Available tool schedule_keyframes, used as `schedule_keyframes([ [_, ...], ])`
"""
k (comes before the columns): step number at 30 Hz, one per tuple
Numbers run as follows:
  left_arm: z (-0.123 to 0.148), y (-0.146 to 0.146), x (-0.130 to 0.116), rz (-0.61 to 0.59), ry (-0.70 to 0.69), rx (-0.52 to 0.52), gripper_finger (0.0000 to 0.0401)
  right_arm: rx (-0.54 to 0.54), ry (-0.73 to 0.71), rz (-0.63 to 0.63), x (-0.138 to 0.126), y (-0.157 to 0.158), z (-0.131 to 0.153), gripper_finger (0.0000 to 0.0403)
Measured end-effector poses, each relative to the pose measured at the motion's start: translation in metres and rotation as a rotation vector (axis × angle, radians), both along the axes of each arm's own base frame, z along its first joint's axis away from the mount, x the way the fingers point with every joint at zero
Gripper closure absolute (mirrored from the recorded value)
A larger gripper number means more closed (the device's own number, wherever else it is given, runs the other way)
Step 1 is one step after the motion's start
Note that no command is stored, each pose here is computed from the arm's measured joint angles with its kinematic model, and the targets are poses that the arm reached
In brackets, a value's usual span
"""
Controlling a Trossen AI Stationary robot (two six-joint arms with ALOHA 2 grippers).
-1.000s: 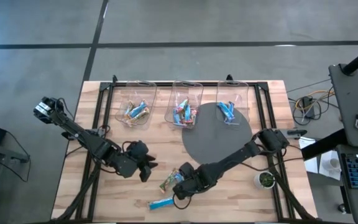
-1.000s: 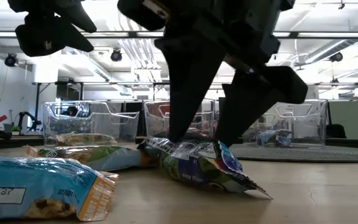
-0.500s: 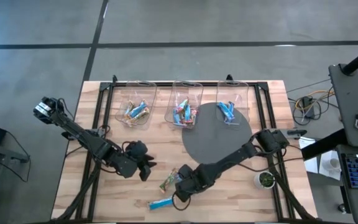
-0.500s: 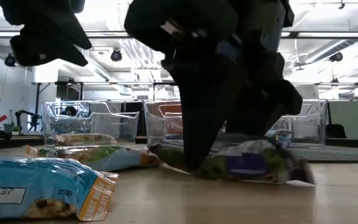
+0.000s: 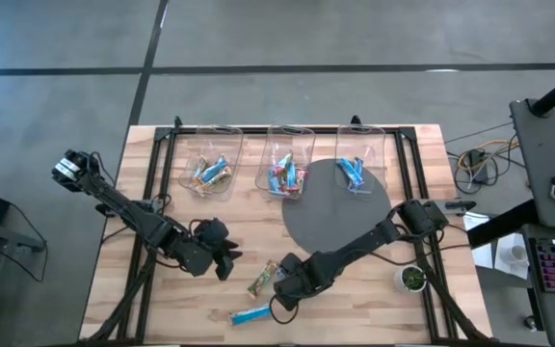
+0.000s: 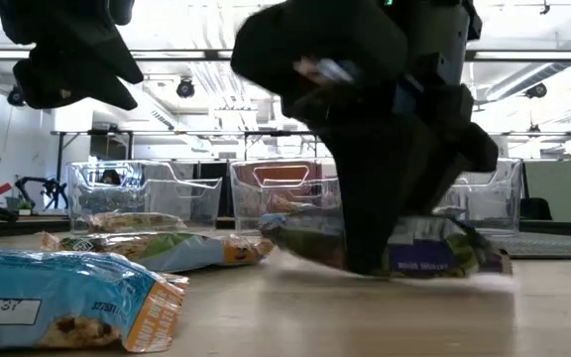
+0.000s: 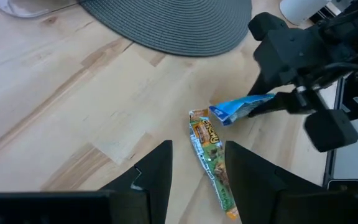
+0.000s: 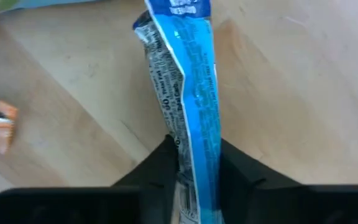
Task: Pick and place Granola Bars by type
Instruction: Put the blue granola bar into the right transparent bin
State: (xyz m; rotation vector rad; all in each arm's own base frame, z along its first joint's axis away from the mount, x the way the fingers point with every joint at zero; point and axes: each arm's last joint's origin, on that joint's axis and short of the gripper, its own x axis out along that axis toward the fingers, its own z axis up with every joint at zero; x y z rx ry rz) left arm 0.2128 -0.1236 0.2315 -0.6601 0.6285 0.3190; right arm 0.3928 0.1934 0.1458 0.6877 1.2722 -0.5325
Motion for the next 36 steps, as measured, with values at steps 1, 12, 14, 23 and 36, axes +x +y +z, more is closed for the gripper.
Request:
schedule_keyframes([
  [1, 0.000, 0.000, 0.000, -0.002, 0.000, 0.003, 0.0271, -0.009, -0.015, -0.003, 0.000, 0.000, 0.003, 0.0345],
  [12, 0.000, 0.001, 0.000, 0.016, -0.017, 0.036, 0.0271, -0.353, -0.268, -0.362, -0.045, -0.028, 0.107, 0.0353],
  [14, 0.000, 0.001, 0.000, 0.015, -0.015, 0.038, 0.0271, -0.424, -0.278, -0.466, -0.065, -0.043, 0.131, 0.0353],
  [23, 0.000, 0.002, 0.000, 0.035, -0.025, 0.056, 0.0271, -0.541, -0.212, -0.636, -0.122, -0.127, 0.181, 0.0359],
  [36, 0.000, 0.007, 0.001, 0.153, -0.066, 0.041, 0.0271, -0.478, -0.036, -0.757, -0.173, -0.239, 0.150, 0.0339],
])
